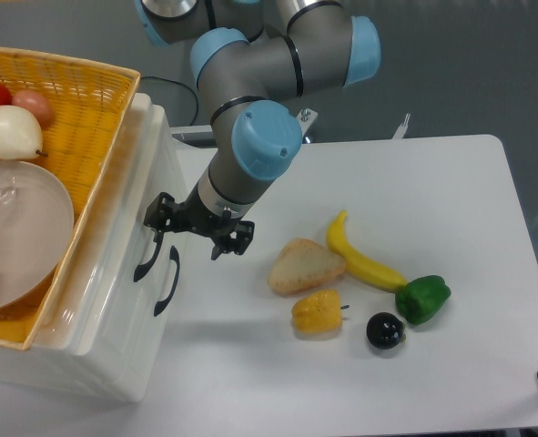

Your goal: Slide the top white drawer open

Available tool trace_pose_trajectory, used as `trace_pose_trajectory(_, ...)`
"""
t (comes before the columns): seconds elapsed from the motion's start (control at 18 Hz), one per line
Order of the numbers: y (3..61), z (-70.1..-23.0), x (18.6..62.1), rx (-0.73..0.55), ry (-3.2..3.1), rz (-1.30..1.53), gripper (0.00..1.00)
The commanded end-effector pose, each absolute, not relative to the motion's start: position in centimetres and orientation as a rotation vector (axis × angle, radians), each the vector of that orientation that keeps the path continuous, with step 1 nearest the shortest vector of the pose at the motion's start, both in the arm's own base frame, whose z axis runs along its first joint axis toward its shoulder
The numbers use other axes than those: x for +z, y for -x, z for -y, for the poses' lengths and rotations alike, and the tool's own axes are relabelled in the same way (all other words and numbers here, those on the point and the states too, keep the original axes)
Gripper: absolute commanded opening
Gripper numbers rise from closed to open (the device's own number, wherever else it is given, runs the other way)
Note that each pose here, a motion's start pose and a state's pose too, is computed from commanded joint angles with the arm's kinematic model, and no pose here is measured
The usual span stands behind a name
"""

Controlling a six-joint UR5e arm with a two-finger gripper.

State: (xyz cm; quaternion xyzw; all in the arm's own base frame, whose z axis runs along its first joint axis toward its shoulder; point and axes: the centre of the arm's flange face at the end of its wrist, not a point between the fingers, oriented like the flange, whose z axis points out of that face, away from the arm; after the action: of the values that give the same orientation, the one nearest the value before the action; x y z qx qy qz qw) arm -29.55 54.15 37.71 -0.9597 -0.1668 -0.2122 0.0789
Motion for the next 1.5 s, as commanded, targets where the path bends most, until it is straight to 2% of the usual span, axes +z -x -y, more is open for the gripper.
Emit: trace_pose_trajectory(1.5, 29.44, -54.97, 37.17, -0.615, 2.876, 0.47, 1.0)
